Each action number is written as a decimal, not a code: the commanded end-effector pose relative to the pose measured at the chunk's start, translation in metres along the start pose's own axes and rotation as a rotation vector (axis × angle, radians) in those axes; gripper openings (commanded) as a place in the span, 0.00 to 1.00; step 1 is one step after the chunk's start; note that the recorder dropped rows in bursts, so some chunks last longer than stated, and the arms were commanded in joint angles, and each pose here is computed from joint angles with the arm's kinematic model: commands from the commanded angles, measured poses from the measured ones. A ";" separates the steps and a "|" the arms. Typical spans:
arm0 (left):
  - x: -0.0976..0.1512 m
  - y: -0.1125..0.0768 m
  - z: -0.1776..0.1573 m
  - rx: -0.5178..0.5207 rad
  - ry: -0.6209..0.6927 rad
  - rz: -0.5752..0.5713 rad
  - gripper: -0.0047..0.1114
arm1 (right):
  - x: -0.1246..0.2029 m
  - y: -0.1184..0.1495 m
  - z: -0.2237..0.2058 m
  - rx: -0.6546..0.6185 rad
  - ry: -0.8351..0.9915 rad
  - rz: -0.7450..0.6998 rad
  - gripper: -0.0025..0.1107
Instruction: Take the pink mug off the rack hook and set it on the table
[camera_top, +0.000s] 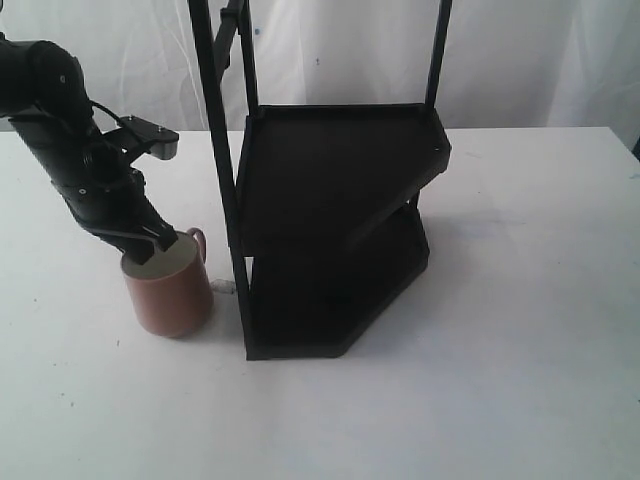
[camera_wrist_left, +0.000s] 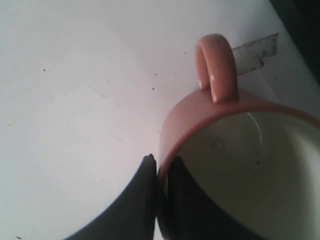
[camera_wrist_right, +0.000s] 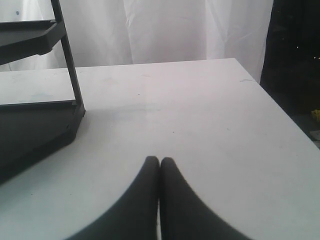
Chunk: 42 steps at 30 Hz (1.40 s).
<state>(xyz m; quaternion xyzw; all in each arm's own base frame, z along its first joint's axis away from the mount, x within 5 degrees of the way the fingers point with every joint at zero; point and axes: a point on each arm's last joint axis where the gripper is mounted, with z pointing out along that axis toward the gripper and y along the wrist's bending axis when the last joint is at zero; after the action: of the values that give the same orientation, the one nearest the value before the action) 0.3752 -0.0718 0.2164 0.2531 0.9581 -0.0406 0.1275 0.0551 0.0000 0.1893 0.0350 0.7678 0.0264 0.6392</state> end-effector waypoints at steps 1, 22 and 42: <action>0.002 -0.001 0.005 0.027 0.022 -0.018 0.14 | 0.000 0.000 0.000 -0.003 -0.005 0.006 0.02; 0.033 -0.015 -0.132 -0.171 -0.152 -0.040 0.40 | 0.000 0.000 0.000 -0.003 -0.005 0.006 0.02; 0.173 0.009 -0.153 -0.673 -0.308 -0.491 0.04 | 0.000 0.000 0.000 -0.003 -0.005 0.006 0.02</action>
<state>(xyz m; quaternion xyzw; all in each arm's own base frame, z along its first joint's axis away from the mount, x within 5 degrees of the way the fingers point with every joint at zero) 0.2225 0.0279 0.3267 0.0102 0.9406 0.2068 0.2690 0.0551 0.0000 0.1893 0.0358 0.7677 0.0271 0.6392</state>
